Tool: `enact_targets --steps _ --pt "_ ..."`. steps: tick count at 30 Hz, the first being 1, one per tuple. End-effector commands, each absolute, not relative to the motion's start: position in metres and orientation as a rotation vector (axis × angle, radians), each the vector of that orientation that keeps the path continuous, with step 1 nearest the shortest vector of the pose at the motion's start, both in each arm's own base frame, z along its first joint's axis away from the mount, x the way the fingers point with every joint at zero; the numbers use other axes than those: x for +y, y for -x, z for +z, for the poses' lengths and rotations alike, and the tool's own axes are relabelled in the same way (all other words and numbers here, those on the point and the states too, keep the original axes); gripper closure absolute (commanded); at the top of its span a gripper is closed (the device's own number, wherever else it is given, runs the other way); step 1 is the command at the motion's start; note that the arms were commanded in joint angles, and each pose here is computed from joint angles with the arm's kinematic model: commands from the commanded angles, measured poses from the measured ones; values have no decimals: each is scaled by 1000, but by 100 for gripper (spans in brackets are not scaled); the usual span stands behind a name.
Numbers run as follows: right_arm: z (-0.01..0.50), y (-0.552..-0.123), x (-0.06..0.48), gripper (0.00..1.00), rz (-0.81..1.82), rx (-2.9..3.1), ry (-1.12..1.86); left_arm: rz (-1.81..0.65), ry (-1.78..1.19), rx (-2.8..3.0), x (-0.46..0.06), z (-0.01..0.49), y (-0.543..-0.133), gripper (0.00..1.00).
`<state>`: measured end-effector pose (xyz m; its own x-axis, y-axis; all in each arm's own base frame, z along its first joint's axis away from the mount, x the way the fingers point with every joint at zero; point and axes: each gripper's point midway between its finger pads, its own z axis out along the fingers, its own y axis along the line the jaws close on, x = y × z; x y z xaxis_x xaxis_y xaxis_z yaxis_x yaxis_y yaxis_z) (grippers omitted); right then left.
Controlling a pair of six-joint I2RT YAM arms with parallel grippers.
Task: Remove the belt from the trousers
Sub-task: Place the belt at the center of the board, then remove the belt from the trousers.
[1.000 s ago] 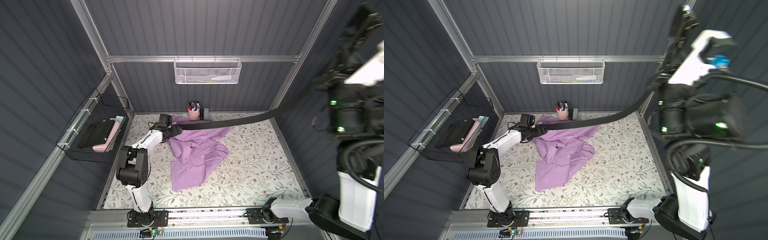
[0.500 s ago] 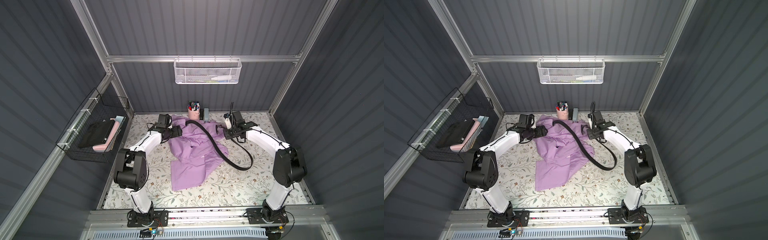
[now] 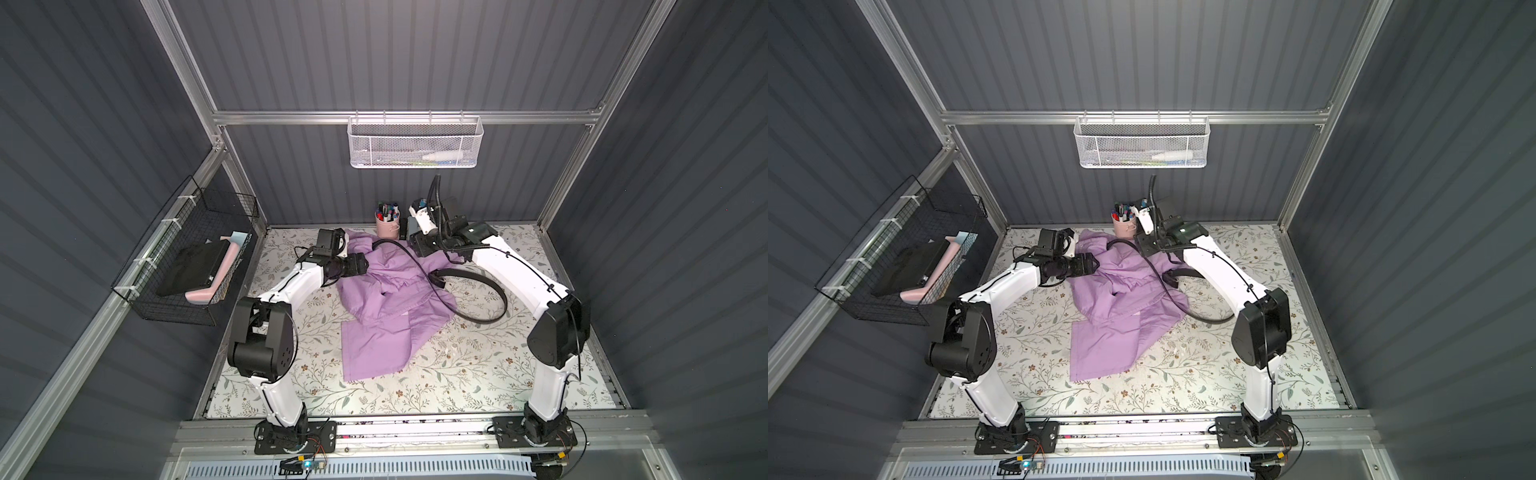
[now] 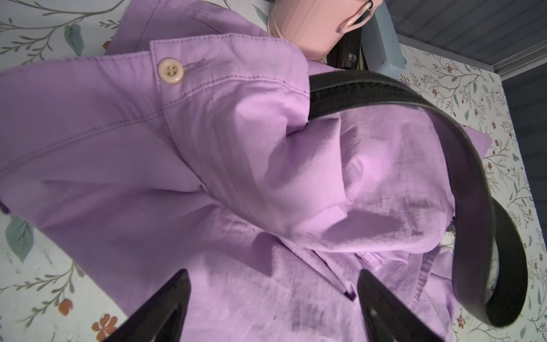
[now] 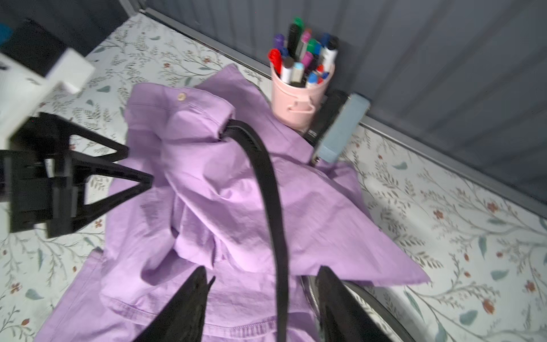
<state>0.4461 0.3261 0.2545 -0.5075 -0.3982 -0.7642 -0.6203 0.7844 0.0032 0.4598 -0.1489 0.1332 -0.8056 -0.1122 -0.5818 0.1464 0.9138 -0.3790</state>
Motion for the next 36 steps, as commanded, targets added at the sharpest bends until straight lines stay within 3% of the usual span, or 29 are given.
enact_targets --steps 1,11,15,16,18,19,21,29,36 --pt "224 -459 349 37 334 2193 845 -563 -61 2450 -155 128 -459 13" --pt "156 -532 342 36 -58 2183 797 -593 -48 2508 -157 112 -454 12" --pt "138 -543 338 40 -97 2191 790 -581 -44 2535 -156 101 -451 12" --pt "134 -543 339 46 -100 2194 799 -580 -43 2545 -155 97 -451 11" --pt "129 -544 337 70 -115 2202 798 -567 -32 2572 -154 90 -450 11" --pt "134 -545 333 85 -136 2202 768 -546 -19 2590 -152 87 -451 11" --pt "152 -546 324 99 -168 2187 709 -515 17 2620 -145 80 -451 10" --pt "285 -534 259 100 -92 2025 446 -414 231 2718 -103 55 -442 8" --pt "356 -503 190 100 19 1943 291 -386 434 2717 -57 52 -425 8"
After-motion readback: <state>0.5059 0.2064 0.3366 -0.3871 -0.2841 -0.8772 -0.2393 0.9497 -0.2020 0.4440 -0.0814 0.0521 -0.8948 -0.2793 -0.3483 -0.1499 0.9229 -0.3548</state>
